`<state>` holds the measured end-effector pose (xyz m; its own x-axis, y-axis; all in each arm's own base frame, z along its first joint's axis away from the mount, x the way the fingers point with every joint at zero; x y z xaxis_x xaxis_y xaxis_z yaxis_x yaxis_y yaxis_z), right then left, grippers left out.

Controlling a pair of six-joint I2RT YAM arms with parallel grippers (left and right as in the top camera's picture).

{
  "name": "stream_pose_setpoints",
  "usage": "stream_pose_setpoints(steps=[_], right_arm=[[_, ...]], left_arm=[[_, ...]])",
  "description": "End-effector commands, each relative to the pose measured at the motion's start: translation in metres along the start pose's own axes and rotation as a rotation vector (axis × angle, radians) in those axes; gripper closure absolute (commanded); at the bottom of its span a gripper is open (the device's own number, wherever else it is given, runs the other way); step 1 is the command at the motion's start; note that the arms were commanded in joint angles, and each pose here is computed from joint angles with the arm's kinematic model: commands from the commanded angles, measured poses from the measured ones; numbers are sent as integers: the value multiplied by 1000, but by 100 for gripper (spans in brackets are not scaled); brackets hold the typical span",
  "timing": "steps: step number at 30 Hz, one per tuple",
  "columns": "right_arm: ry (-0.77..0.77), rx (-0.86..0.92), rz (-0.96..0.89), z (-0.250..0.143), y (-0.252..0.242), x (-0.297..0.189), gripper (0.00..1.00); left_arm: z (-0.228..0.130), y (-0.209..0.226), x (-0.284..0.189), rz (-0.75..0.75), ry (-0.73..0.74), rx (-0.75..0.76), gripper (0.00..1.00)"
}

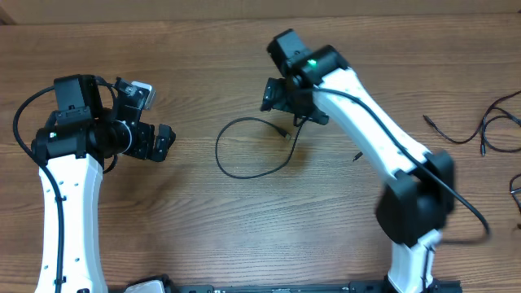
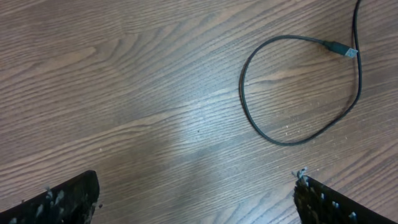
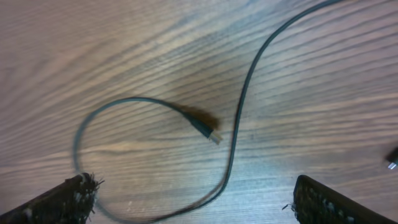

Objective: Untangle cables
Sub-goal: 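Lower the right gripper onto the middle of the S-shaped cable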

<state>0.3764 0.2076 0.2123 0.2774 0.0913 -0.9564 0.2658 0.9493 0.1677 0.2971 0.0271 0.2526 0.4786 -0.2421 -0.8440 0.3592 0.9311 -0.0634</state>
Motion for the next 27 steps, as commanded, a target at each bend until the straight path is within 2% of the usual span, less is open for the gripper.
stream_pose_setpoints(steps=[1,13,16,19,27], right_arm=[[-26,6,6,-11,-15,-10,0],[66,25,-91,-50,-51,41,0],[76,28,-91,-56,-55,52,1],[81,27,-97,-61,-59,60,6],[90,21,-113,-68,-66,71,6]], left_arm=[[1,0,0,-10,-8,9,0],[1,0,0,-10,-8,9,0],[1,0,0,-10,-9,9,0],[1,0,0,-10,-8,9,0],[1,0,0,-11,-8,9,0]])
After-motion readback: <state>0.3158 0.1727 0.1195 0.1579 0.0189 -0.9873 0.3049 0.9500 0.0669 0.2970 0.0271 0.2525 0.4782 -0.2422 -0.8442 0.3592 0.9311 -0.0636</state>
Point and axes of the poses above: each gripper's point midway between its finger pads, its own x axis out along the fingers, its own y axis along the line the jaws close on, z = x × y, the point moved 7 cm from there along -x, back along the fingers, and after that the axes turned 3 degrees about x, right-handed, at the moved point
